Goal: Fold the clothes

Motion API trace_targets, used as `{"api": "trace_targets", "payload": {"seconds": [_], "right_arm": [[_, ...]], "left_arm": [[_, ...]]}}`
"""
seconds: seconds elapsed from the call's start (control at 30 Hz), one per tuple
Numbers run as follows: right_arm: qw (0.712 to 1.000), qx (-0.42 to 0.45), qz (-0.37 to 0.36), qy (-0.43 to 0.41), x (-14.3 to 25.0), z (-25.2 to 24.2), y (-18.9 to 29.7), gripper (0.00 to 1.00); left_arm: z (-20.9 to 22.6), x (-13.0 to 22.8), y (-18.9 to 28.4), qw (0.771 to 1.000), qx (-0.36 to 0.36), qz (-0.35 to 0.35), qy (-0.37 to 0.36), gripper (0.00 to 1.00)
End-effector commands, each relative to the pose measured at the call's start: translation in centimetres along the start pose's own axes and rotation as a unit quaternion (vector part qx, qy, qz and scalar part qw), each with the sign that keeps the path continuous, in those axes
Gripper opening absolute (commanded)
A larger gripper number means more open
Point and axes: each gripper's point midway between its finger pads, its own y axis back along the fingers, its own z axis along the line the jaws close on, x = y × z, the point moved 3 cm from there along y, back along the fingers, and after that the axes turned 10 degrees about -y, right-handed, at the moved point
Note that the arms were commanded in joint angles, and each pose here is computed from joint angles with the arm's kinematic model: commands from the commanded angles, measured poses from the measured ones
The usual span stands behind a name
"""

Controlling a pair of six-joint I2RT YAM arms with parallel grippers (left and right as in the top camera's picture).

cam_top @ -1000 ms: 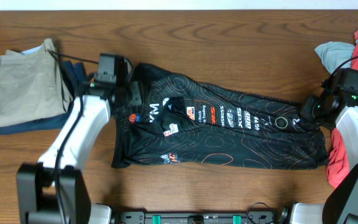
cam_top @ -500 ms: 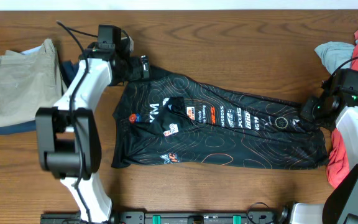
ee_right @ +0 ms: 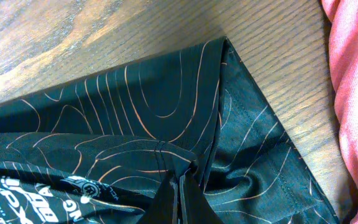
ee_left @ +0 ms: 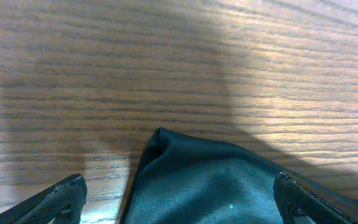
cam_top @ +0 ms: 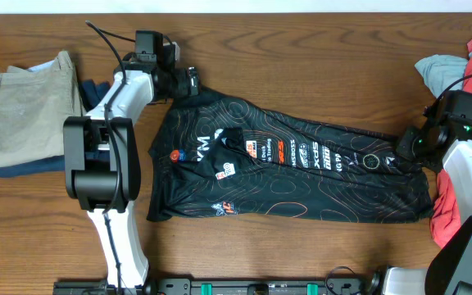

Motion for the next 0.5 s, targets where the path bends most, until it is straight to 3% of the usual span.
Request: {"api": "trace_targets", "payload": {"seconds": [0.0, 0.17, 0.2, 0.33, 0.47], "right_arm": [[1.000, 0.004, -0.001, 0.011, -0.1, 0.1, -0.1, 0.01], [1.000, 0.004, -0.001, 0.011, -0.1, 0.1, -0.1, 0.01], [1.000, 0.004, -0.001, 0.011, -0.1, 0.1, -0.1, 0.01], [1.000, 0.004, 0.000, 0.011, -0.1, 0.1, -0.1, 0.01], [1.000, 0.004, 0.000, 0.015, -0.1, 0.1, -0.1, 0.01]], "left_arm": [[-0.1, -0.4, -0.7, 1.000, 0.007, -0.003, -0.009, 0.95], [-1.1, 0.2, -1.7, 1.000, 0.012, 0.008, -0.017, 0.89], [-1.4, 0.3, -1.8, 1.000, 0.013, 0.010, -0.019, 0.83], [-2.1, 0.3, -2.1, 0.999, 0.013, 0.009, -0.028, 0.51], [-2.0, 0.0, -2.0, 1.000, 0.013, 0.004, -0.028, 0.08]]}}
